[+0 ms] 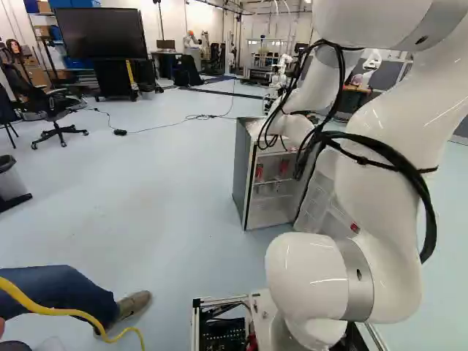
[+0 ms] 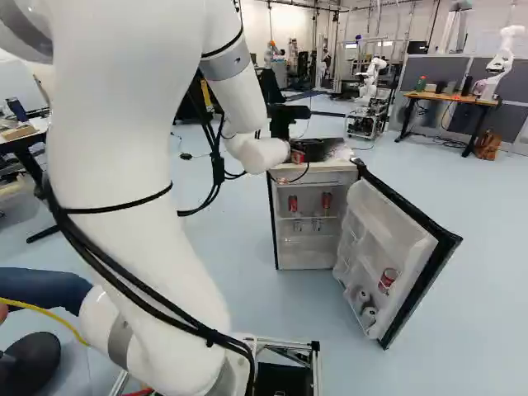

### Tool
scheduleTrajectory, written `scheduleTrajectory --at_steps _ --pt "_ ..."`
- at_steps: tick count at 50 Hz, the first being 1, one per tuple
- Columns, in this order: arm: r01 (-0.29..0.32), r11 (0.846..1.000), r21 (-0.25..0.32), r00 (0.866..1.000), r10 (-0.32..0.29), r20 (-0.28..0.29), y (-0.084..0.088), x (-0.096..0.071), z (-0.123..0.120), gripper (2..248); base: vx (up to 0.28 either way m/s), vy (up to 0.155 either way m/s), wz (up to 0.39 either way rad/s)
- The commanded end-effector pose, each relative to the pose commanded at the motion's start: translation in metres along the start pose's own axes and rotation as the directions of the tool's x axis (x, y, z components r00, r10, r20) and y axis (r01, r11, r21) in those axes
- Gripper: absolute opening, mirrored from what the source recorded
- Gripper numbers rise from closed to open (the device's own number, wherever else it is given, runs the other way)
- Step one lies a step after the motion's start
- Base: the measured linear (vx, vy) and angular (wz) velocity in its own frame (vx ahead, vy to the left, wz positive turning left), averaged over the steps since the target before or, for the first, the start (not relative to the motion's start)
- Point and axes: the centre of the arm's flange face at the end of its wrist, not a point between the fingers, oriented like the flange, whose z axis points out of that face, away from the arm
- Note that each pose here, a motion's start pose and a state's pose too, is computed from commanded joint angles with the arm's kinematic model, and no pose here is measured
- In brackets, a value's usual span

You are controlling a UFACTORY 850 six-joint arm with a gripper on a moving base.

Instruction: Grab a drink from the fridge

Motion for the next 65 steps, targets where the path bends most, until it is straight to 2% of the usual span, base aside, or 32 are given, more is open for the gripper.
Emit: scheduleTrajectory --at_steps 23,65 --pt "-0.019 0.998 -0.062 0.999 0.021 0.030 0.038 0.015 -0.014 247 0.000 0.000 0.000" --pt "-0.055 0.984 -0.167 0.987 0.079 0.141 0.103 0.038 -0.022 247 0.000 0.000 0.000"
